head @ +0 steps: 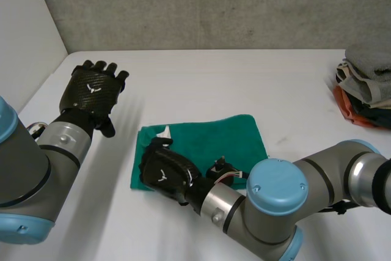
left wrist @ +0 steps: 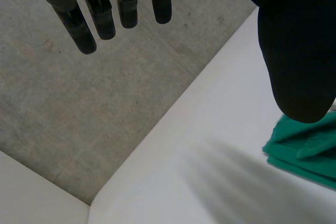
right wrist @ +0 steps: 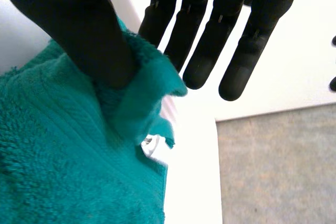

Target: Fold the laundry.

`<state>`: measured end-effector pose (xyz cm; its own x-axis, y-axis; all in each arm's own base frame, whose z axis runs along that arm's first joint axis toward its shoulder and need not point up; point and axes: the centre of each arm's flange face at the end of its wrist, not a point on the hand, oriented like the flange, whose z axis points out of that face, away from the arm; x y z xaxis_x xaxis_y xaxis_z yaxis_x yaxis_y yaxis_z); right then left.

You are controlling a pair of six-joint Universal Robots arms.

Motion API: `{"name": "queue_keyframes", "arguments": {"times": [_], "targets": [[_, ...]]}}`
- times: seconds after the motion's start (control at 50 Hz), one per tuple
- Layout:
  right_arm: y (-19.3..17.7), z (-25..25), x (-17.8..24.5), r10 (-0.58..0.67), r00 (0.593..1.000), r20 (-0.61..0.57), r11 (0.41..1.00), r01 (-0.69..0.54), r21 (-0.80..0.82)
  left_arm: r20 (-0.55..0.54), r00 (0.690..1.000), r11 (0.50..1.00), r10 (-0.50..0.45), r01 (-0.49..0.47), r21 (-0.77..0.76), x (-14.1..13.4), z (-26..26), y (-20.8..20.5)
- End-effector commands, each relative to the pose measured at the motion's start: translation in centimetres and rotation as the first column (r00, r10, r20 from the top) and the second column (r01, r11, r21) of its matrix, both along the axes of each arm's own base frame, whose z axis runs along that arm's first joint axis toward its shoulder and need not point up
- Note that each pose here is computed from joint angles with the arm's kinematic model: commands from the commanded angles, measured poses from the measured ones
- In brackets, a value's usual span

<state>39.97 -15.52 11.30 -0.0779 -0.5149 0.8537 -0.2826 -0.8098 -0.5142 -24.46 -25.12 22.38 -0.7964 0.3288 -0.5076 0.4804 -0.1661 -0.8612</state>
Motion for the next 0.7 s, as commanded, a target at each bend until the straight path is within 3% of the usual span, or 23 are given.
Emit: {"name": "queue_keyframes", "arguments": {"times": [0.02,0.1,0.16,0.24,0.26,0.36,0.42,0.5,0.58,0.7], "targets": [[-3.1,4.7,-1.8,-0.318,0.941,0.116,0.948,0.311,0.073,-0.021,1.0,0.999,-0.003,0.002,-0.051,-0.5,0.6,-0.8],[-4.7,9.2,-4.7,-0.449,0.856,0.256,0.885,0.386,0.259,-0.037,0.998,0.997,-0.044,0.041,-0.072,-1.7,1.3,-0.3],[-5.5,9.9,-6.4,-0.513,0.812,0.278,0.834,0.395,0.385,-0.053,0.993,0.992,-0.109,0.104,-0.076,-3.6,1.5,0.9],[-6.1,9.0,-8.4,-0.608,0.771,0.189,0.704,0.414,0.577,-0.078,0.98,0.982,-0.183,0.179,-0.053,-5.7,0.9,2.4],[-6.2,8.4,-9.3,-0.641,0.756,0.13,0.643,0.437,0.629,-0.082,0.977,0.98,-0.199,0.196,-0.043,-6.2,0.6,2.8],[-7.1,6.4,-12.3,-0.724,0.688,-0.041,0.479,0.545,0.688,-0.077,0.949,0.95,-0.306,0.31,0.042,-9.5,-2.6,5.6],[-7.1,5.6,-13.1,-0.741,0.667,-0.08,0.441,0.573,0.691,-0.057,0.947,0.945,-0.315,0.319,0.074,-10.4,-4.3,5.9],[-6.8,4.2,-13.3,-0.738,0.664,-0.117,0.422,0.59,0.689,-0.029,0.966,0.959,-0.258,0.259,0.113,-10.8,-6.3,5.0],[-7.0,2.5,-13.5,-0.738,0.654,-0.163,0.389,0.611,0.69,0.008,0.992,0.984,-0.126,0.124,0.127,-9.7,-7.6,3.3],[-7.7,1.9,-13.8,-0.747,0.644,-0.165,0.386,0.622,0.681,0.09,0.994,0.985,-0.061,0.045,0.166,-7.6,-8.7,2.4]]}}
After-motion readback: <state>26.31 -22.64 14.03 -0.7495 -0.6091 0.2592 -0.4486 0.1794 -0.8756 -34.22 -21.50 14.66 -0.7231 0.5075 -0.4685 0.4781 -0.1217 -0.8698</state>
